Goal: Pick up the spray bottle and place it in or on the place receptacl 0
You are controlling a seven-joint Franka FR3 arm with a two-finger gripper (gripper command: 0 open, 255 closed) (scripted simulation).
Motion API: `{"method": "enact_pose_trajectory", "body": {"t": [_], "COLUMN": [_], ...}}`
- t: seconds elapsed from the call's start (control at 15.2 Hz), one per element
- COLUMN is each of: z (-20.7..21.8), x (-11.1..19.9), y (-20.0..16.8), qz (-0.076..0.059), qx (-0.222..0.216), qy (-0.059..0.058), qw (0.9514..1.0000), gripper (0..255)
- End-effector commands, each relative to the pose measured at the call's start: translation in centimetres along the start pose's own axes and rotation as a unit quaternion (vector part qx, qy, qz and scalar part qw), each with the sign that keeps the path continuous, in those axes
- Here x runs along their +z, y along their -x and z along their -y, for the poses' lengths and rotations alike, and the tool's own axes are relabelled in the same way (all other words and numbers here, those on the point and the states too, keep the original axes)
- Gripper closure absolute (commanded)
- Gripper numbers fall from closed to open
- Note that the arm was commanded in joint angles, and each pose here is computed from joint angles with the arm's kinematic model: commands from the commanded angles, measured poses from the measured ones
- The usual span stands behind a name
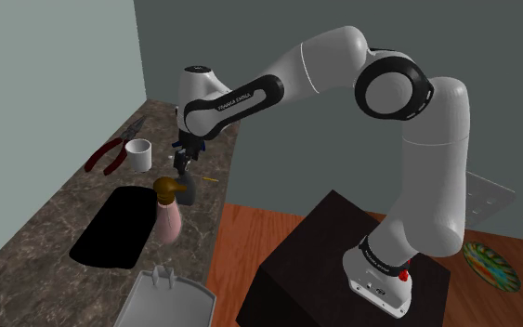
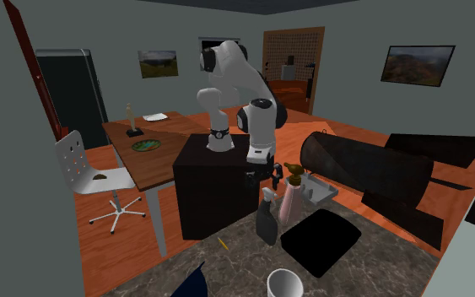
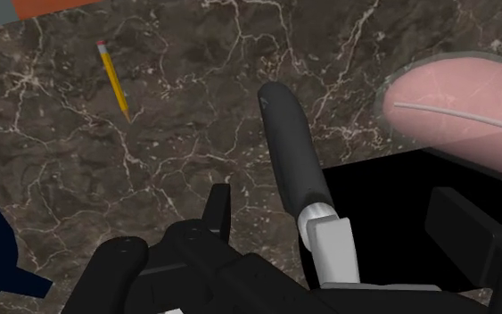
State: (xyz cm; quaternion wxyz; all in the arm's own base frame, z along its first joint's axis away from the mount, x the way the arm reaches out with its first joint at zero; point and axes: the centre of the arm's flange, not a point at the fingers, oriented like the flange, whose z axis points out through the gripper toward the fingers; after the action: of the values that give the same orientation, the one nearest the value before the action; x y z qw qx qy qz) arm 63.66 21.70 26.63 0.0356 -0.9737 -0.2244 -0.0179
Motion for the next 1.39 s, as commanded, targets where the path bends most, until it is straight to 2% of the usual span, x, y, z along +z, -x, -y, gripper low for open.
{"method": "enact_pose_trajectory", "body": {"t": [0.0,0.33,0.4,0.99,1.32], "z": [0.0,0.0,0.0,0.0,0.1], "x": [0.2,0.1,0.1,0.2,-2.5], "y": [0.0,0.0,0.0,0.0,-0.1], "qz": [0.0,0.0,0.0,0.0,0.0], "qx": [0.0,0.0,0.0,0.0,0.0], "qy": [0.0,0.0,0.0,0.0,0.0], "qw": [1.0,1.0,1.0,1.0,1.0], "gripper": [0,0,255,255,255]}}
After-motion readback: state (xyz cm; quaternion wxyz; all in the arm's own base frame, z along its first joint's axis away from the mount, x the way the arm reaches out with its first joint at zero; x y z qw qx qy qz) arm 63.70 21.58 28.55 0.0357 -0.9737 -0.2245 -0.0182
